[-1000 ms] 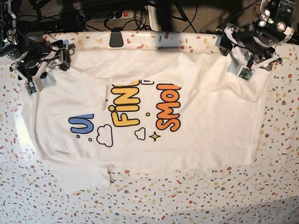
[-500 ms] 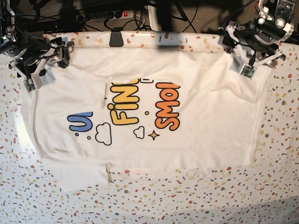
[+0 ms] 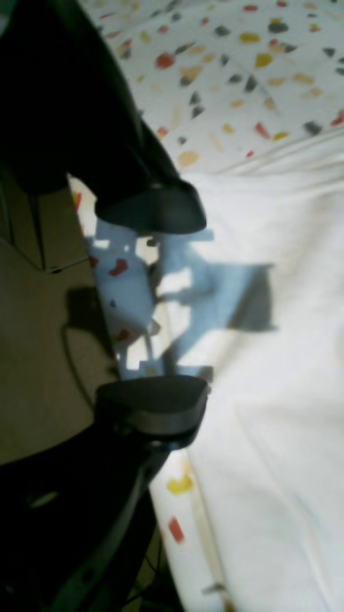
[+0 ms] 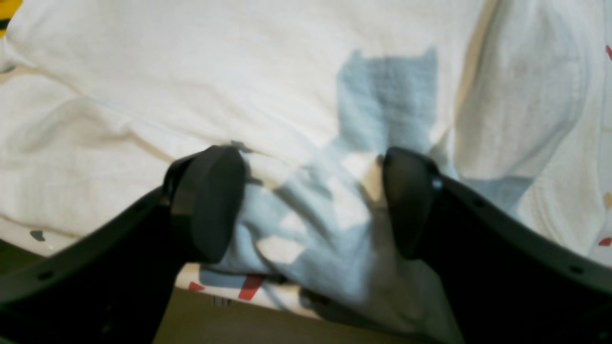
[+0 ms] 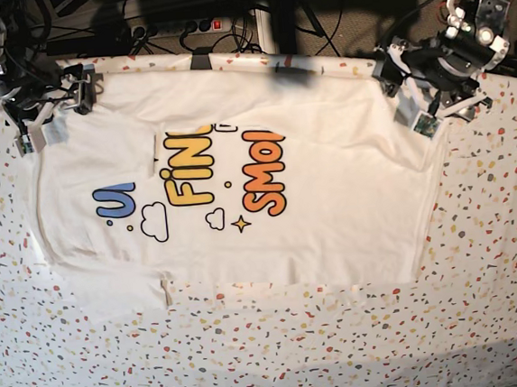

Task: Fold the T-shirt properly
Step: 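Drag the grasped shirt with both grippers toward the collar side, then release and move the left gripper along the side edge to the hem corner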

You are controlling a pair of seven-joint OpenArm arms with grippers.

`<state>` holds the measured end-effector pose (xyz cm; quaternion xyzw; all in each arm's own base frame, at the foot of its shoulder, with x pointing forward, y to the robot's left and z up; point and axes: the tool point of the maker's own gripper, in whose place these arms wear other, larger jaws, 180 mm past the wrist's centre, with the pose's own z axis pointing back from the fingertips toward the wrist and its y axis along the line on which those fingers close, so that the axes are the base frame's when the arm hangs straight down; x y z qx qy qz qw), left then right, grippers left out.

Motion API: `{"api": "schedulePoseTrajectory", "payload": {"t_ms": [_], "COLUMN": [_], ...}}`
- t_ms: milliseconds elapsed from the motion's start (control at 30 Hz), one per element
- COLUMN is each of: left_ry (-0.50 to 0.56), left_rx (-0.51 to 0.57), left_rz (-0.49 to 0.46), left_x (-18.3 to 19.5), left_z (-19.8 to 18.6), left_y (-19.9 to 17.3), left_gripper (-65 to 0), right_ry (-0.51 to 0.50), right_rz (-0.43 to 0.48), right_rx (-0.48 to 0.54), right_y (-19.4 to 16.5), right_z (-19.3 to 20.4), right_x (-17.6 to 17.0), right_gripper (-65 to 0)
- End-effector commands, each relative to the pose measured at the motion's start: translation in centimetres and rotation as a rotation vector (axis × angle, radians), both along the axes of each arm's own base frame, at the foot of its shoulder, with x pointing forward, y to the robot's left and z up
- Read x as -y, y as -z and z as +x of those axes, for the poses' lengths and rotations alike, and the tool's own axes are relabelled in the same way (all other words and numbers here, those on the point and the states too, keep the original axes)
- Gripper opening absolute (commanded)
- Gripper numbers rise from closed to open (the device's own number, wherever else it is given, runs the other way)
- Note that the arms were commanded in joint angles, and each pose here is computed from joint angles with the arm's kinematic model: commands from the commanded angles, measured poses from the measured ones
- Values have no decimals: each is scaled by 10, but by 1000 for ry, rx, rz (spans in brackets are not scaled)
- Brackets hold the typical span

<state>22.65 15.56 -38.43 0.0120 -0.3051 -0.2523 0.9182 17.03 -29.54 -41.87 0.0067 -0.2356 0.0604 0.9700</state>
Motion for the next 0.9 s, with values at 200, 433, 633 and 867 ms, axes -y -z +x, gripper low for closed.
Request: {"api": "schedulePoseTrajectory", "payload": {"t_ms": [200,433,633,867], "left_ry": [16,57,46,53], "left_rx": [232,414,553,746], "left_rz": [38,23,-3,-26], "left_x": [6,15,18,32], "left_z": [28,53,66,85], "left_y": [-59,-95,-119,-153], "left_gripper": [-204,-204,-204,-204], "right_ry": [5,-4,-5,-2], "right_rz": [4,38,36,114], "right_rx": [7,129,177,342], "right_y": [-5,-31,-45,-77], "right_z": [7,50,73,112], "right_x": [3,-6,-6,-17], "right_gripper": [-180,-180,-180,-180]}}
